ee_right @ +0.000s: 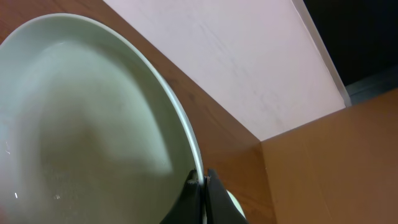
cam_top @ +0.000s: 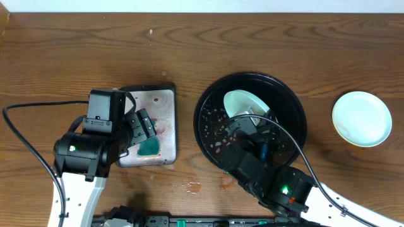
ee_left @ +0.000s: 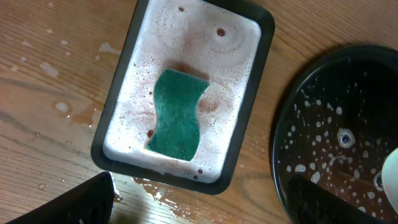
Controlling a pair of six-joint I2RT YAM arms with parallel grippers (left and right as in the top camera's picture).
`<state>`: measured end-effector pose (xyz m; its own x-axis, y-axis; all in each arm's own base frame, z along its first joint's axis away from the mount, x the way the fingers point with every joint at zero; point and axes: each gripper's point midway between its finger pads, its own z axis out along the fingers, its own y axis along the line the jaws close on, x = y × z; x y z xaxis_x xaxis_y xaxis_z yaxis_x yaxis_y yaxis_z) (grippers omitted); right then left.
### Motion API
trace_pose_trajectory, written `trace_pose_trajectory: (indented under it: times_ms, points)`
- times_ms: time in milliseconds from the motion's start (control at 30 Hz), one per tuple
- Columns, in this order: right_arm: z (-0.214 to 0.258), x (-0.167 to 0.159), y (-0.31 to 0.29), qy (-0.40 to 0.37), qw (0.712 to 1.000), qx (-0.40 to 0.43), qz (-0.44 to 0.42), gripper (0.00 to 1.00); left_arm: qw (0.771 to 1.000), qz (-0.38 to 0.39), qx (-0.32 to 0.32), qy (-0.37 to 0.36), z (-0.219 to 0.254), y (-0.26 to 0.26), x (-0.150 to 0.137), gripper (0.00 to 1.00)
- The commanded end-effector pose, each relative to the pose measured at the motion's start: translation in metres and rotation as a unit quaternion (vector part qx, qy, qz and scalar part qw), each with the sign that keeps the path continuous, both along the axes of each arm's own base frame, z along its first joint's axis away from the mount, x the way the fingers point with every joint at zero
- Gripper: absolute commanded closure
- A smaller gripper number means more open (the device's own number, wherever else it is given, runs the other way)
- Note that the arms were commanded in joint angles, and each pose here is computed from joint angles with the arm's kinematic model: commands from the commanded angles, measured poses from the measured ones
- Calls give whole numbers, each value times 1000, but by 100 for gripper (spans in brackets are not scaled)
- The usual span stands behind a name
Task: Clean dirty plates on tray and stack at the side
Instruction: 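Tilt the cleaned plate upright with the right gripper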
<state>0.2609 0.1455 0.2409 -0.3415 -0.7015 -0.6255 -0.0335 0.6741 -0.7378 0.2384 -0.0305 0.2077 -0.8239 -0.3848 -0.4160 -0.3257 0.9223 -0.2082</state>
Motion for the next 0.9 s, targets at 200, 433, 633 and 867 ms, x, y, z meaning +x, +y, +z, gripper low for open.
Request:
trace_pose_trajectory:
  times_ms: [200, 433, 633, 867]
  points:
    - [9, -3, -2, -16, 1000, -2, -6, 99, 1000, -2, 4, -8, 6, 1, 3, 11]
    - [9, -3, -4, -17, 1000, -6, -9, 99, 1000, -2, 3, -8, 6, 1, 3, 11]
    - [13, -3, -8, -27, 999, -11, -20, 99, 1000, -2, 4, -8, 6, 1, 3, 11]
    - [10, 7, -25, -25, 998, 11, -54, 99, 1000, -2, 3, -8, 6, 1, 3, 11]
